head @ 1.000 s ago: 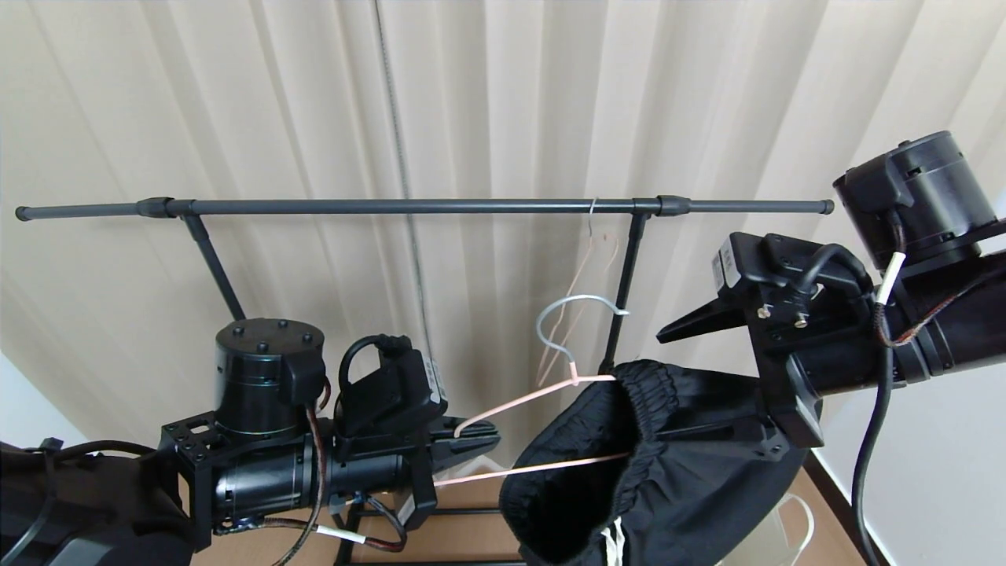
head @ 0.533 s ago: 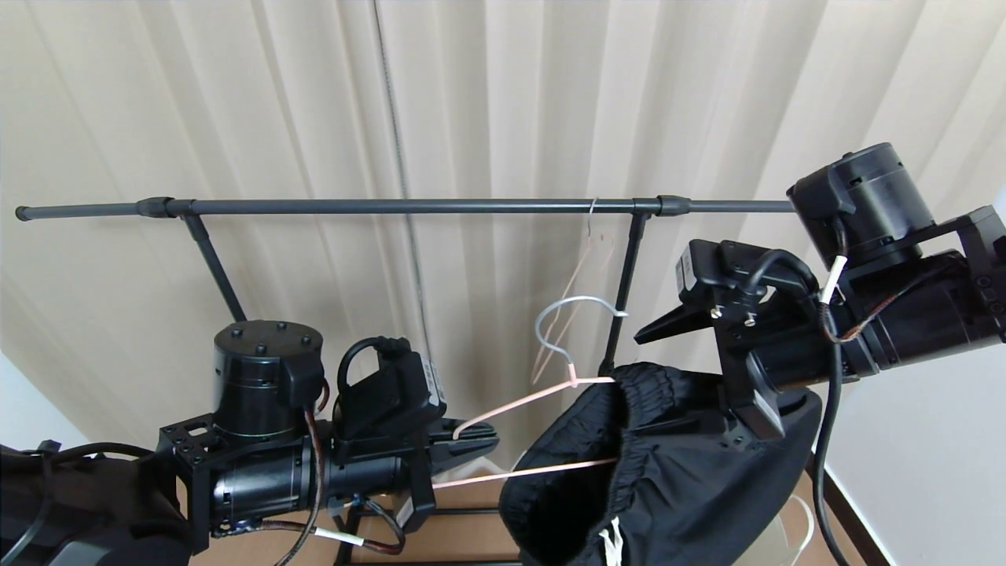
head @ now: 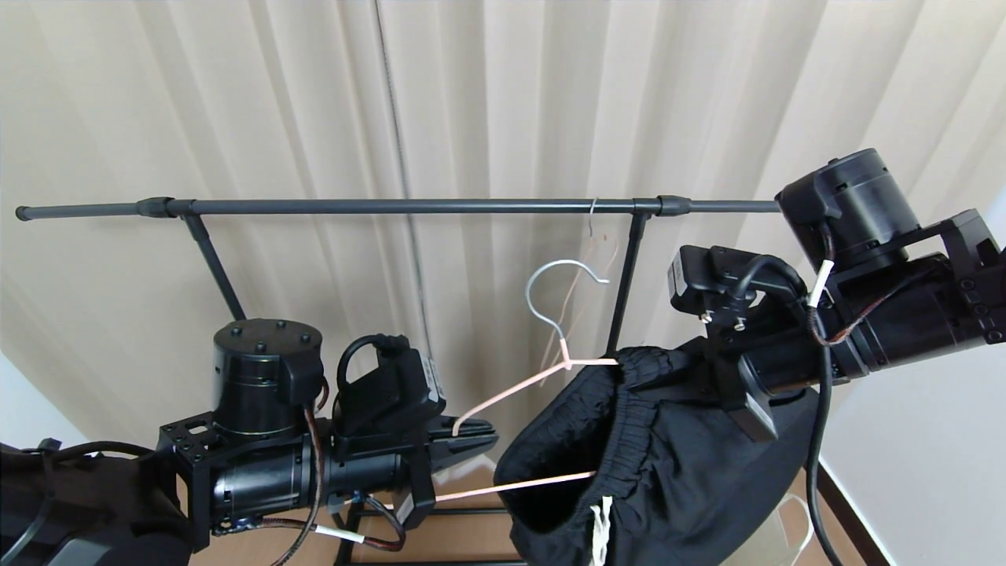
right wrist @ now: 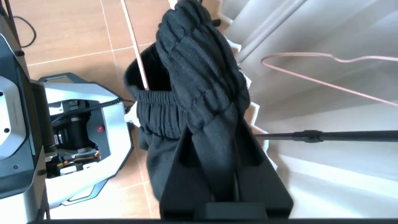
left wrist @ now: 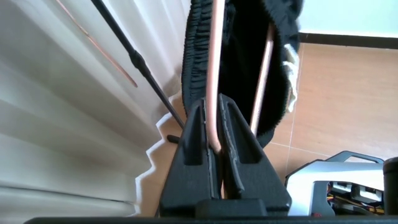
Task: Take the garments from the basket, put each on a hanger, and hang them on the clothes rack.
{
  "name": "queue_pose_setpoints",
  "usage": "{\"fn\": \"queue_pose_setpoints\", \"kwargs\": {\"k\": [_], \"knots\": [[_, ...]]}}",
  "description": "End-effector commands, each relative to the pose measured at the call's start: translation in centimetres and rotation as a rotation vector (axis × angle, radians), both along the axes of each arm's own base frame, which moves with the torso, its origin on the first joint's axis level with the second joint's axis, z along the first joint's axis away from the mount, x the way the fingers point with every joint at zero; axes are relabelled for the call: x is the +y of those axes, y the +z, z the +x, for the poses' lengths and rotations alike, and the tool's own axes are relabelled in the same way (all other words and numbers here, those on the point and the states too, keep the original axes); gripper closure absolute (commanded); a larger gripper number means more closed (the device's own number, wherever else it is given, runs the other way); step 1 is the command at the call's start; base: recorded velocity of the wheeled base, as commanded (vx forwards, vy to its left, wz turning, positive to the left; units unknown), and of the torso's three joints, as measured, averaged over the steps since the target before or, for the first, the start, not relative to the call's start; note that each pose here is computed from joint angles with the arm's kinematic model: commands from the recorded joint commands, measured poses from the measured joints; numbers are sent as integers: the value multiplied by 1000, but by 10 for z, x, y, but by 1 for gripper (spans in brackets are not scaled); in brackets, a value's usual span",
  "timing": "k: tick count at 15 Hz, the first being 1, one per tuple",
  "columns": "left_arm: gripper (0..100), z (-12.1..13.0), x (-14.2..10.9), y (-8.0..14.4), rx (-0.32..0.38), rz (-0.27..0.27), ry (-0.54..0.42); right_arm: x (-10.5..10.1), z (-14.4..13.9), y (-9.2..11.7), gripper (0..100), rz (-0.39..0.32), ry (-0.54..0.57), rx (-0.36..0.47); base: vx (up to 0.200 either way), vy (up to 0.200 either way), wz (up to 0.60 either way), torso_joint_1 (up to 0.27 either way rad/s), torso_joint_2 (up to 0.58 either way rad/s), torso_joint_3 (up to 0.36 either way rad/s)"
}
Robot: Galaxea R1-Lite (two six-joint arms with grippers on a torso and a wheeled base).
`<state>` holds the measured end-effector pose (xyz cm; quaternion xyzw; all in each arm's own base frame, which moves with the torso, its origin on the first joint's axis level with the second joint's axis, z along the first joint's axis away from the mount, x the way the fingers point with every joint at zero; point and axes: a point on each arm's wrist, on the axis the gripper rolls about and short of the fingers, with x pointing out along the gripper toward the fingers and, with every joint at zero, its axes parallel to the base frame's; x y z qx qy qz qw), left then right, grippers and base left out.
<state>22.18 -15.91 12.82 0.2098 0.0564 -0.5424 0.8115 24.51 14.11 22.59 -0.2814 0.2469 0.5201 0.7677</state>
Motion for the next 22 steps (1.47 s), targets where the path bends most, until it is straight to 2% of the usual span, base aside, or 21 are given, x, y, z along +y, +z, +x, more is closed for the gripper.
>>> {"fn": "queue_pose_setpoints", "kwargs": {"k": [1, 4, 5, 12, 14, 15, 18, 19, 21, 22], "knots": [[100, 0, 0, 0, 3, 0, 1, -1, -2, 2, 100, 3, 0, -4, 0, 0, 0, 0, 0, 0], [100, 0, 1, -1, -2, 4, -1, -2, -4, 4, 100, 6, 0, -10, 0, 0, 0, 0, 0, 0], [0, 0, 1, 0, -10, -1, 1, -2, -4, 5, 100, 6, 0, -8, 0, 0, 0, 0, 0, 0], [0, -3, 14, 7, -27, -25, 33, -11, -20, 7, 100, 6, -1, -12, 0, 0, 0, 0, 0, 0], [0, -11, 30, 21, -54, -60, 72, -13, -25, 7, 100, 6, -2, -14, 0, 0, 0, 0, 0, 0], [0, -19, 41, 31, -50, -102, 110, -14, -27, 8, 100, 5, -5, -19, 0, 0, 0, 0, 0, 0], [0, -43, 67, 45, 45, -233, 153, -16, -29, 11, 100, -1, -23, -42, 0, 0, 0, 0, 0, 0], [0, -47, 72, 47, 74, -261, 168, -17, -29, 13, 100, -14, -43, -57, 0, 0, 0, 0, 0, 0], [0, -50, 84, 48, 177, -337, 247, -18, -30, 15, 100, -54, -102, -88, 0, 0, 0, 0, 0, 0], [0, -49, 86, 45, 225, -349, 279, -16, -31, 16, 100, -70, -124, -98, 0, 0, 0, 0, 0, 0]]}}
